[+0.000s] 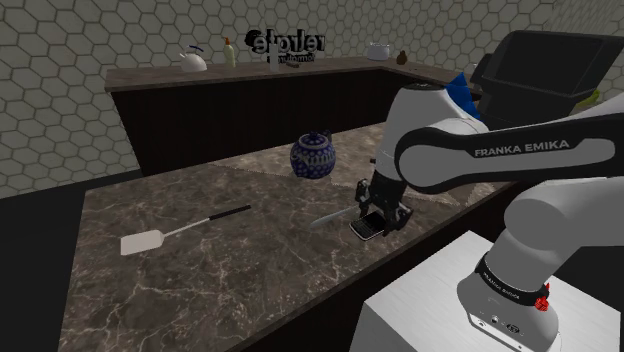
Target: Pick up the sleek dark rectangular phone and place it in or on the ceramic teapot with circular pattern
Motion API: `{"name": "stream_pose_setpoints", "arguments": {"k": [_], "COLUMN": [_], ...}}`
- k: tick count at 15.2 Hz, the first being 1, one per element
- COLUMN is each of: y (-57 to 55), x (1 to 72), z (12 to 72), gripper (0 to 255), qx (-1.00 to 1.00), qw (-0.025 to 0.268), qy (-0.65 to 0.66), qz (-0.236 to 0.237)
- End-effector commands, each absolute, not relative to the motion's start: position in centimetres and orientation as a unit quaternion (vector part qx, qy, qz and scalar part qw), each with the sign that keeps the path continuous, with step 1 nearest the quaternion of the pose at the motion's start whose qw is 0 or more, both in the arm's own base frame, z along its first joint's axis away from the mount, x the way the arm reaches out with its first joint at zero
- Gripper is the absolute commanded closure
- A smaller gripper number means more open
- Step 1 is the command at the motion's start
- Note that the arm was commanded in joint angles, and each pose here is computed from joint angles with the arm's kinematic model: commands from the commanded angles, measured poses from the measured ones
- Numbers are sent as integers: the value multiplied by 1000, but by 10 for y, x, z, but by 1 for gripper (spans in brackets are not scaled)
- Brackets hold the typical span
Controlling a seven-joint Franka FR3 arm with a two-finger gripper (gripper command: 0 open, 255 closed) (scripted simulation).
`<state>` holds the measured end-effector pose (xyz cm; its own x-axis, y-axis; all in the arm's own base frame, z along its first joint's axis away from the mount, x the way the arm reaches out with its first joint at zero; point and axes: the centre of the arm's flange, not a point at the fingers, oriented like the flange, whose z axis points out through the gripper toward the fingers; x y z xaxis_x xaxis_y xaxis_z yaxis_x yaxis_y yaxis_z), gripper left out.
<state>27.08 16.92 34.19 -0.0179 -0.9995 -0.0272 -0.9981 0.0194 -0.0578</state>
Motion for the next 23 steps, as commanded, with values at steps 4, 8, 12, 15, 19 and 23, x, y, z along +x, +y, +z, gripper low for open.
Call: {"name": "stream_pose_setpoints", "arguments": {"k": [4, 8, 12, 15, 19, 23], "y": [170, 170, 170, 170, 170, 170], "x": [270, 270, 270, 270, 270, 270], "z": [368, 389, 410, 426, 447, 468], "gripper": [255, 255, 255, 255, 255, 255], "qx": [-700, -700, -700, -700, -700, -700], "qw": [30, 30, 30, 30, 30, 30], "qy": [713, 713, 713, 713, 713, 713], "qz": [-11, -11, -11, -11, -11, -11]}}
